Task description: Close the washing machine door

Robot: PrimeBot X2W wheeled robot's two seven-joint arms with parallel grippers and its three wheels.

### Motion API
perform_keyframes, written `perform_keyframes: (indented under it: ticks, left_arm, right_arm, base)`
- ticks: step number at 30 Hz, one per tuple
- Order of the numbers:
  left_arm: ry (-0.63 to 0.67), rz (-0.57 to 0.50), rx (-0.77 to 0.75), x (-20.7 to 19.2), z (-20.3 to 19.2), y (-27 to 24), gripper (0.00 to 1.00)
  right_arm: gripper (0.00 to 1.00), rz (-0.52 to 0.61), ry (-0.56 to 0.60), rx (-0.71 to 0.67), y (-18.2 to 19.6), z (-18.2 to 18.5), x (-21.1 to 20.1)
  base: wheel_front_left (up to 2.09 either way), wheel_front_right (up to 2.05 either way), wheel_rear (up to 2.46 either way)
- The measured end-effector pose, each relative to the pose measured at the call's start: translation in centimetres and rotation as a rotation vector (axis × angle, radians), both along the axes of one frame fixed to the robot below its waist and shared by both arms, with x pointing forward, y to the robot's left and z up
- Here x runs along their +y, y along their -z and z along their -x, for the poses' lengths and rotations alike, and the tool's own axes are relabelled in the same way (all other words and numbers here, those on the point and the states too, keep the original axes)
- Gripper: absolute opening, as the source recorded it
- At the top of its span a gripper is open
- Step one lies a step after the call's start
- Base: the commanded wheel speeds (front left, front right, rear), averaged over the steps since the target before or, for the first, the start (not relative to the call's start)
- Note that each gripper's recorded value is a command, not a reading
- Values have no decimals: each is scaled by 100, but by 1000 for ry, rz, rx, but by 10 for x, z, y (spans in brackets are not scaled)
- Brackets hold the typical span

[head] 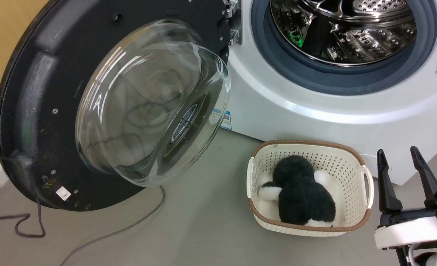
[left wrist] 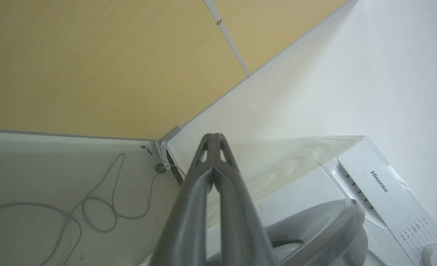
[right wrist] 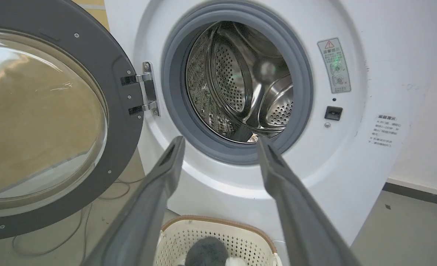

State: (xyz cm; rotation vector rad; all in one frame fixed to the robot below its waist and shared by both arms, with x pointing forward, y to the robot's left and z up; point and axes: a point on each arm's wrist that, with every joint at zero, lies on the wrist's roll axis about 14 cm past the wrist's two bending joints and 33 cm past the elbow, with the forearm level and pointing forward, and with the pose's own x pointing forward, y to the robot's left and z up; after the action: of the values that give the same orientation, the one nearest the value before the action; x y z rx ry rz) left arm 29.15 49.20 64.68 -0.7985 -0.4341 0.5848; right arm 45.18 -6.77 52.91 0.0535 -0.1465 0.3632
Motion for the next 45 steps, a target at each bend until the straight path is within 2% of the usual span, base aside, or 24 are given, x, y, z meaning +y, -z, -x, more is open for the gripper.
perform_keyframes:
  ticks: [6, 14, 20, 30, 39, 45]
  left_arm:
    - [75, 112, 62, -1, 6, 38, 0]
    - [158, 193, 96, -17, 7, 67, 0]
    - [273, 292, 30, -42, 1, 77, 0]
    - [389, 397, -37, -69, 11, 88, 0]
    - [577, 417, 16, -139, 6, 102, 0]
    - [706, 375, 41, -182, 8, 95, 0]
  right_arm:
    - [100, -7, 5, -1, 3, -5, -1]
    - [100, -22, -3, -11, 4, -12, 5]
    - [100, -35, -18, -25, 2, -16, 12]
    - [100, -59, -19, -44, -1, -21, 14]
    - [100, -76, -10, -55, -7, -20, 11]
    - [100, -81, -13, -70, -15, -18, 13]
  base:
    - [0, 0, 0]
    - [0, 0, 0]
    - [0, 0, 0]
    - [0, 0, 0]
    - [0, 0, 0]
    - [0, 0, 0]
